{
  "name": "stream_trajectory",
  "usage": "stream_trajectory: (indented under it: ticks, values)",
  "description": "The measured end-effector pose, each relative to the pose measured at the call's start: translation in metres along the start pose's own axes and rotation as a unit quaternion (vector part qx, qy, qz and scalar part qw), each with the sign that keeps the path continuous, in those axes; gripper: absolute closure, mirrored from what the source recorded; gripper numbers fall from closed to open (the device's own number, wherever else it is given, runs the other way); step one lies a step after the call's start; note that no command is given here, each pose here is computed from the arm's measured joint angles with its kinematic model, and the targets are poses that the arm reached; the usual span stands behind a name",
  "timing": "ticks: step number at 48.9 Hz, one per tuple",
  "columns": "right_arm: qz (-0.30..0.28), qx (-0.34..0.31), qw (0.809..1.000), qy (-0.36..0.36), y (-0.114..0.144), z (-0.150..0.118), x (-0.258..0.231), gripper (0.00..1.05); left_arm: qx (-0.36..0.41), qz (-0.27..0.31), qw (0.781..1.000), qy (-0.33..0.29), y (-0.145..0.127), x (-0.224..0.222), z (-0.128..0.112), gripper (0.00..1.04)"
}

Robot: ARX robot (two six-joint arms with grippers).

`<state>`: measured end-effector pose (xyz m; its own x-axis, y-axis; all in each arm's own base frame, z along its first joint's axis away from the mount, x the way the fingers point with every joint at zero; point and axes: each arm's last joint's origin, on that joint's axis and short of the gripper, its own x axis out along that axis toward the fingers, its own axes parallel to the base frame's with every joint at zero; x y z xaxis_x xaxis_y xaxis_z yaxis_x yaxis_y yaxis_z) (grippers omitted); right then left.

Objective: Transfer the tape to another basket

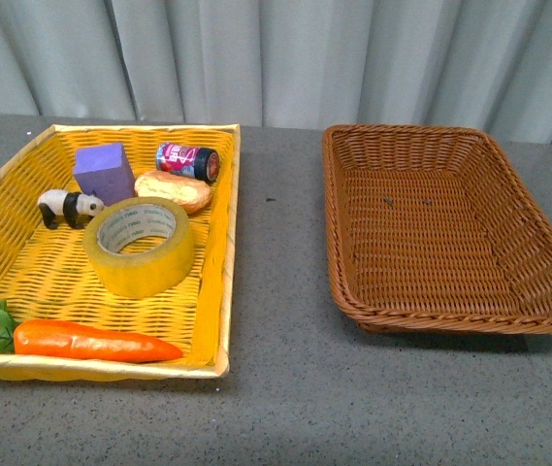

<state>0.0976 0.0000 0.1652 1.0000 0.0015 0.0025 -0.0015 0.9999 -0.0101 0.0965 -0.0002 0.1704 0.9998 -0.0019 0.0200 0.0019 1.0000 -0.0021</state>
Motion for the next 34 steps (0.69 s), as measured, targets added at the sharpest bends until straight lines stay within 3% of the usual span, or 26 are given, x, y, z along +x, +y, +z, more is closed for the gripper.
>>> stream_trajectory:
  ticks: [19, 25, 34]
  values:
    - [0.0, 0.0, 1.0, 0.0, 0.0, 0.0, 0.0, 0.09, -0.002, 0.002, 1.0, 0.002, 0.0, 0.0, 0.0, 0.07]
    - [0.0, 0.0, 1.0, 0.0, 0.0, 0.0, 0.0, 0.09, -0.057, 0.119, 0.987, 0.091, 0.0, 0.006, -0.007, 0.07]
    - [0.0, 0.0, 1.0, 0.0, 0.0, 0.0, 0.0, 0.09, -0.117, 0.127, 0.979, 0.107, 0.008, 0.04, 0.003, 0.07]
